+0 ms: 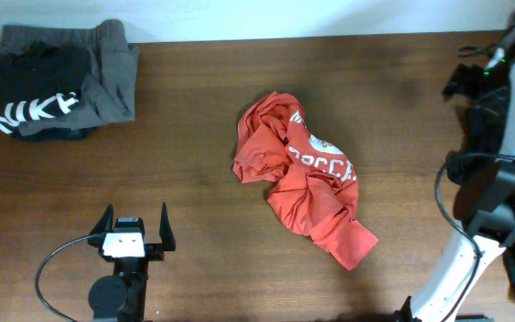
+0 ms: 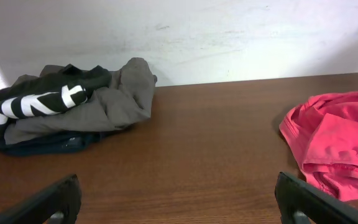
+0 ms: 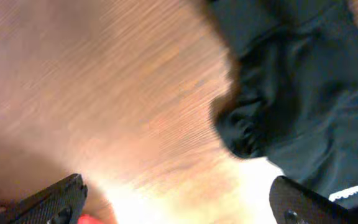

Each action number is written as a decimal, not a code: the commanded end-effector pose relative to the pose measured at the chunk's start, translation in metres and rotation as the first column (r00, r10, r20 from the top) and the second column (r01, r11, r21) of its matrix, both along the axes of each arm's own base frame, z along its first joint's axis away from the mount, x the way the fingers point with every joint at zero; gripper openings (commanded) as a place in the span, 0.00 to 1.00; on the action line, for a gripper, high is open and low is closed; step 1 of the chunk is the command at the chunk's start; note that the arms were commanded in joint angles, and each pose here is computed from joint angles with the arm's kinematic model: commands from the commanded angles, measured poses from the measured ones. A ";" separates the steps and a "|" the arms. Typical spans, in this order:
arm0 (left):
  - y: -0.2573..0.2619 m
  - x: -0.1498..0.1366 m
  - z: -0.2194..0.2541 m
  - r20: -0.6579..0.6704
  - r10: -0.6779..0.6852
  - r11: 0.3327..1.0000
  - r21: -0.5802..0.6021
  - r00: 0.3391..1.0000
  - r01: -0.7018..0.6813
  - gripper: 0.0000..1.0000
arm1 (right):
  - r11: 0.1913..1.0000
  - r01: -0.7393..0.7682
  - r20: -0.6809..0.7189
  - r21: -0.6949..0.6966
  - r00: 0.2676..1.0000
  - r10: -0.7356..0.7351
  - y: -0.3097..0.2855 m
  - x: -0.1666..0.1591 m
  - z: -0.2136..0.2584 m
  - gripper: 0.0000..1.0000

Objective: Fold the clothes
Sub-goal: 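Grasp the black shirt and move it to the right table edge, then grasp the red SOCCER shirt with the right gripper and lift it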

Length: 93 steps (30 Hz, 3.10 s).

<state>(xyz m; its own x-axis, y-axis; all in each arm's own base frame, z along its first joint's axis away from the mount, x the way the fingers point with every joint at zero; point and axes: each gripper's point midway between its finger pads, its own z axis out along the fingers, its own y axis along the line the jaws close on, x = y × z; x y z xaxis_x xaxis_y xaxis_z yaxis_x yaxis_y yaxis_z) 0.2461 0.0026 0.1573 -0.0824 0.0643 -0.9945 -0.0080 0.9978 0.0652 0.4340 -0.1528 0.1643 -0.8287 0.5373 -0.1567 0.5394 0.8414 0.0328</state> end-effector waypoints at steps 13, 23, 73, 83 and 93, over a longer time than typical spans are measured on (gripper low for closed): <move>-0.001 0.000 -0.001 0.000 -0.008 1.000 0.015 1.000 0.008 0.99 | 0.936 -0.336 -0.020 -0.104 0.942 0.336 0.171 -0.032 0.070 0.99; -0.001 0.000 -0.001 0.000 -0.008 1.000 0.015 1.000 0.008 0.99 | 0.879 -0.474 -0.175 0.052 0.862 0.476 0.242 -0.069 0.020 0.99; -0.001 0.000 -0.001 0.000 -0.008 1.000 0.015 1.000 0.008 0.99 | 0.418 -0.904 -0.055 -0.090 0.423 0.904 0.421 -0.046 -0.127 0.10; -0.001 0.000 -0.001 0.000 -0.008 1.000 0.015 1.000 0.008 0.99 | 0.316 -0.922 0.293 0.223 0.373 0.880 0.504 -0.064 -0.058 0.04; -0.001 0.000 -0.001 0.000 -0.008 1.000 0.015 1.000 0.008 0.99 | 0.071 -0.909 0.540 0.411 0.306 0.784 0.556 -0.096 0.011 0.12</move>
<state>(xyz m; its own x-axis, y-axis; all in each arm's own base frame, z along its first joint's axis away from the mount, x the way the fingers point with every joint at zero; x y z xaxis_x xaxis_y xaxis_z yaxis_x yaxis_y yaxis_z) 0.2461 0.0026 0.1573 -0.0824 0.0643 -0.9945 -0.0080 0.9978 0.0652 0.3598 0.3842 0.1530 -0.7996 -0.4972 -0.3369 -0.5939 0.5712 0.5666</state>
